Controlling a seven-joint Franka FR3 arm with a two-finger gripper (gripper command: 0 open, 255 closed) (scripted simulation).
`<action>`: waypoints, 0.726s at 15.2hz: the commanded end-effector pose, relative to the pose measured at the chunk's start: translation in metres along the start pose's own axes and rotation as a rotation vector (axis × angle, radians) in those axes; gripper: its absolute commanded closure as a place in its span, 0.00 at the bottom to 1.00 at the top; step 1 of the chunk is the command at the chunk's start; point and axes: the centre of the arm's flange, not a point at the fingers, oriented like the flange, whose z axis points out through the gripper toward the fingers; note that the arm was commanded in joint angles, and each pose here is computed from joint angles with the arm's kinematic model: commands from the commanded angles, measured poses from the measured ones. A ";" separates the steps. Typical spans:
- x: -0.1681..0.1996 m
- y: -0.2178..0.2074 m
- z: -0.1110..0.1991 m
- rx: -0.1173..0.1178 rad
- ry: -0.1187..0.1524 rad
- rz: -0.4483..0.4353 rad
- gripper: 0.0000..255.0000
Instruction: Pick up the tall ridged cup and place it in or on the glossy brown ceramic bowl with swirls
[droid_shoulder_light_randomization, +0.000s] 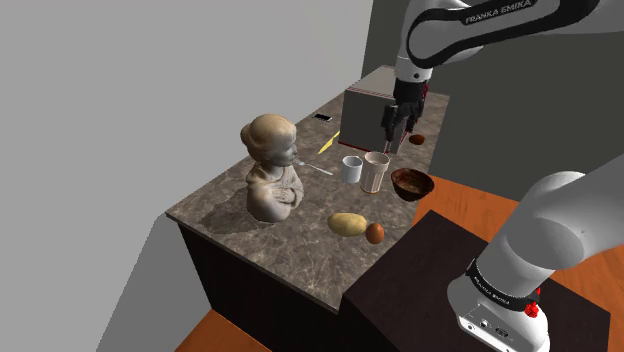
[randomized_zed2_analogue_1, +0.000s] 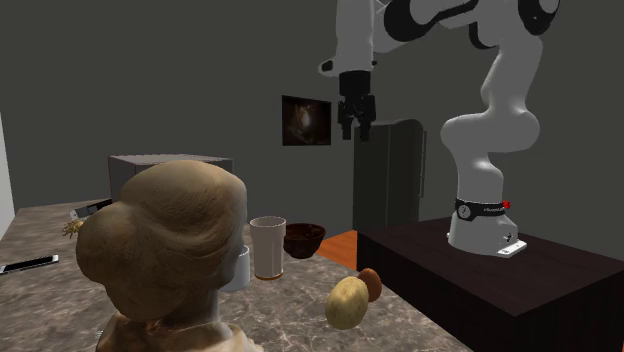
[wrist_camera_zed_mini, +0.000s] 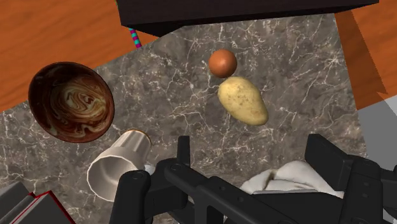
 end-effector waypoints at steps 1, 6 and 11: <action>0.017 0.014 0.016 -0.002 -0.002 -0.001 0.00; 0.058 0.040 0.062 -0.006 -0.012 -0.004 0.00; 0.099 0.067 0.107 -0.010 -0.022 -0.006 0.00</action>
